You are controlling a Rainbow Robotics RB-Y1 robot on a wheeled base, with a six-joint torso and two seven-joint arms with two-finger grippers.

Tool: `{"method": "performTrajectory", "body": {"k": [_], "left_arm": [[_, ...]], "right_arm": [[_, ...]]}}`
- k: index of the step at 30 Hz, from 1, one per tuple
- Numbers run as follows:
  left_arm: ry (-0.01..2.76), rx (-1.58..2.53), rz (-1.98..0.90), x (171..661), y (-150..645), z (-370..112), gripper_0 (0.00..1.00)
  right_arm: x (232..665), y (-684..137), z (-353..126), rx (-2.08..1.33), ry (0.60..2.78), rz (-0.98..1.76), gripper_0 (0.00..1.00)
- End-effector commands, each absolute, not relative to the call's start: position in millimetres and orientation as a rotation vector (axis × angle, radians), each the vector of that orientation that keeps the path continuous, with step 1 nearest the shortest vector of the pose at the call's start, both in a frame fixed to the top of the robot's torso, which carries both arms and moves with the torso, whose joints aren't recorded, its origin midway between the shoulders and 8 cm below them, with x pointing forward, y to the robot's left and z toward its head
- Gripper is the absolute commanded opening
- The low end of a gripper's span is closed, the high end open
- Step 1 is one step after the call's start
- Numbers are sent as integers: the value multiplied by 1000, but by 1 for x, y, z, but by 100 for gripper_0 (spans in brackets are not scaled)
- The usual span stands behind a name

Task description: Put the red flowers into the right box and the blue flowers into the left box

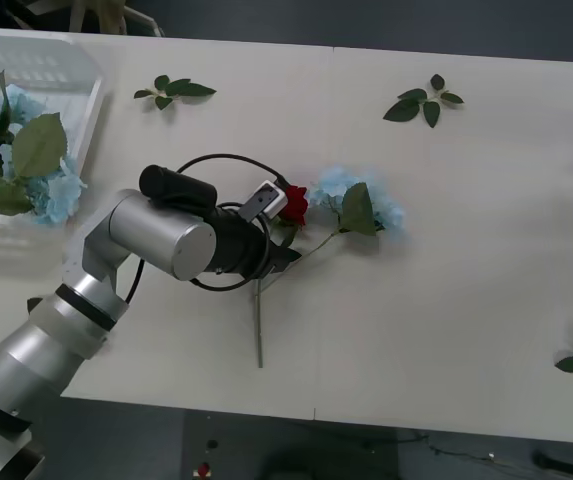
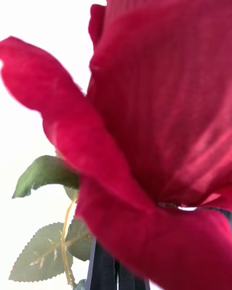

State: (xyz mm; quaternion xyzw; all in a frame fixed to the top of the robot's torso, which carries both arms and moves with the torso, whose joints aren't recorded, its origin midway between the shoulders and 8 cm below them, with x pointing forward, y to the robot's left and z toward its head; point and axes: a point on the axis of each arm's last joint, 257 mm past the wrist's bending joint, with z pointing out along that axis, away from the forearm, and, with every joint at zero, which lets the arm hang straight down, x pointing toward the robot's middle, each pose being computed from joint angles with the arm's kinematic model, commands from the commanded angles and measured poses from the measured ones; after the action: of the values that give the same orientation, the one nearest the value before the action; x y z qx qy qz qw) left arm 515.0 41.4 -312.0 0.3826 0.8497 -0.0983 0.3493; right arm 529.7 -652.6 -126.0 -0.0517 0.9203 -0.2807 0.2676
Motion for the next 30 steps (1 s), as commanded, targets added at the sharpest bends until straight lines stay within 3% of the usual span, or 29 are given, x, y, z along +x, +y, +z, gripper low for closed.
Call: {"method": "performTrajectory", "body": {"k": [1,2,5,6,8,9,11,12,14,17,18,24,30], "left_arm": [[2170,923,-317,529,22,-295,94],[2179,925,-318,529,22,-298,89],[2190,930,-316,533,18,-301,56],[2197,928,-316,533,19,-303,44],[2201,916,-326,533,18,-305,4],[2203,915,-330,533,18,-305,0],[2206,911,-337,533,18,-305,0],[2208,909,-343,532,18,-305,0],[2201,906,-340,534,19,-304,0],[2180,895,-316,542,27,-299,0],[2169,892,-303,546,31,-297,0],[2131,852,-207,569,83,-274,0],[2054,841,-103,581,141,-226,0]], "right_arm": [[521,-688,-113,-89,2452,-834,0],[520,-692,-117,-80,2453,-836,0],[517,-702,-124,-71,2446,-862,0],[516,-706,-127,-73,2448,-878,0],[514,-710,-133,-83,2448,-906,0],[515,-711,-134,-89,2448,-911,0],[513,-713,-140,-99,2451,-926,0],[513,-715,-140,-104,2448,-935,6],[513,-717,-139,-111,2441,-946,42],[511,-719,-142,-109,2448,-945,71],[510,-719,-144,-107,2453,-940,77],[505,-714,-155,-86,2489,-875,83],[504,-668,-172,28,2572,-560,84]]}}
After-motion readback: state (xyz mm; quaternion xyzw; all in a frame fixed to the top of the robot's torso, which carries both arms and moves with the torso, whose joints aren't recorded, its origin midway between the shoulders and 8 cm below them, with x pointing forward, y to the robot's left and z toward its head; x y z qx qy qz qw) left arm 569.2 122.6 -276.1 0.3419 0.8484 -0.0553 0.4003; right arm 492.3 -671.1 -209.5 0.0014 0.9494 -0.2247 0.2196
